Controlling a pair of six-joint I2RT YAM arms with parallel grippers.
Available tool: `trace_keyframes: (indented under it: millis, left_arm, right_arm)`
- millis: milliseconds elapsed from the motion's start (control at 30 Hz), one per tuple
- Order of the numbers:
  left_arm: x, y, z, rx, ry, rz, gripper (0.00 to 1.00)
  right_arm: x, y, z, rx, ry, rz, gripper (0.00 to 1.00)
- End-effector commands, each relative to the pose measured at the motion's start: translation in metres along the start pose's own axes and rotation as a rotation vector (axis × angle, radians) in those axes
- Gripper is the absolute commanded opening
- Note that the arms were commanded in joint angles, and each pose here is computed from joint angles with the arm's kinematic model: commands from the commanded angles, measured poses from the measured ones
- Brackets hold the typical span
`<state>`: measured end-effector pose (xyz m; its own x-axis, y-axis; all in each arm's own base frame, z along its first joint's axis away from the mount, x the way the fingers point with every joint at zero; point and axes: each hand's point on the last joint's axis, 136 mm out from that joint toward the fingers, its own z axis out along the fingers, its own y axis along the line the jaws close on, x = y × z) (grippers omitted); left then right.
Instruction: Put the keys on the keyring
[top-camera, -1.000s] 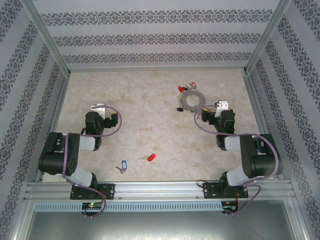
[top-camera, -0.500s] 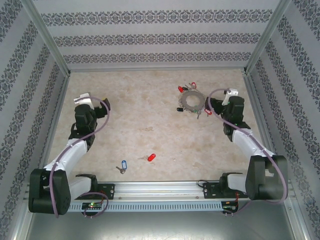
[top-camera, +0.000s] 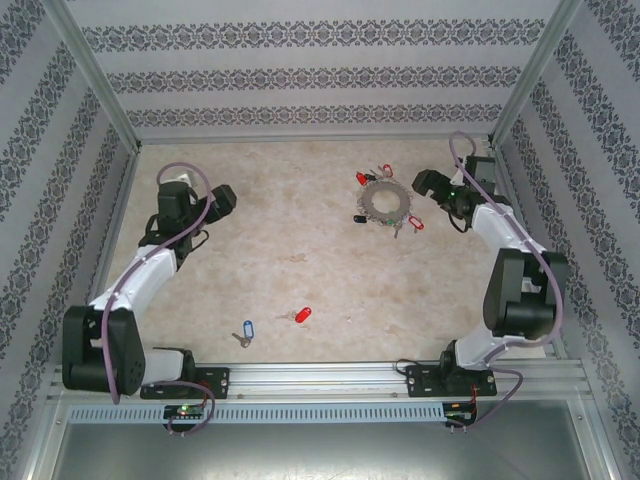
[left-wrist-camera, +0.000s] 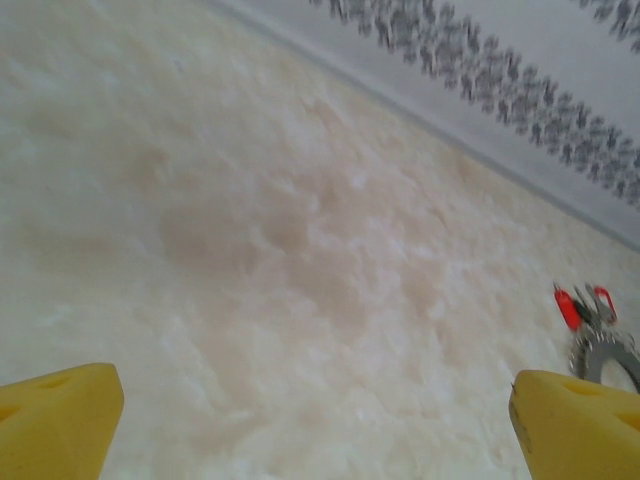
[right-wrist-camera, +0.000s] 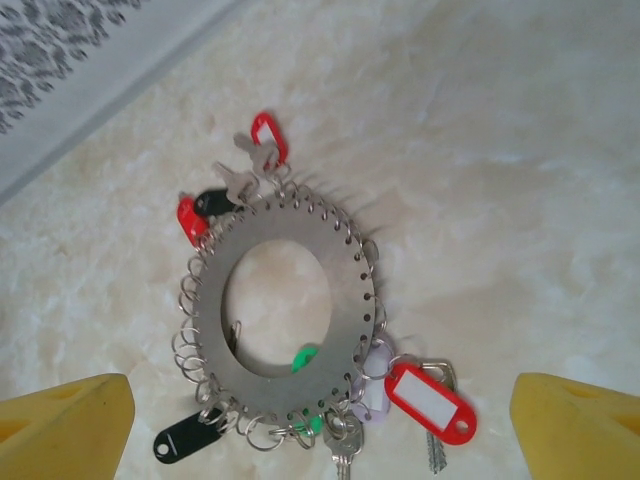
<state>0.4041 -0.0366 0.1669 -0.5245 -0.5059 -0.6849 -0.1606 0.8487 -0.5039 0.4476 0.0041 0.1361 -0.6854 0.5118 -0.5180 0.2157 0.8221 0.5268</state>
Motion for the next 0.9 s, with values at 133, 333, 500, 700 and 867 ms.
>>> trace_keyframes:
  millis: [133, 333, 500, 700, 867]
  left_arm:
    - [0.021, -0.066, 0.017, 0.15, 0.107, 0.019, 1.0]
    - [0.038, -0.084, 0.02, 0.174, 0.143, 0.066, 1.0]
    - [0.046, -0.093, 0.018, 0.211, 0.169, 0.082, 1.0]
    - [0.051, -0.099, 0.017, 0.235, 0.197, 0.095, 1.0]
    - [0.055, -0.094, 0.015, 0.193, 0.217, 0.162, 1.0]
  right_arm:
    - [0.011, 0.029, 0.026, -0.019, 0.119, -0.047, 0.89]
    - [0.021, 0.044, 0.05, -0.044, 0.203, -0.07, 0.84]
    - [0.023, 0.048, 0.066, -0.053, 0.275, -0.05, 0.81]
    - [0.028, 0.055, 0.075, -0.047, 0.308, -0.06, 0.81]
    - [0.039, 0.061, 0.079, -0.091, 0.359, -0.048, 0.79]
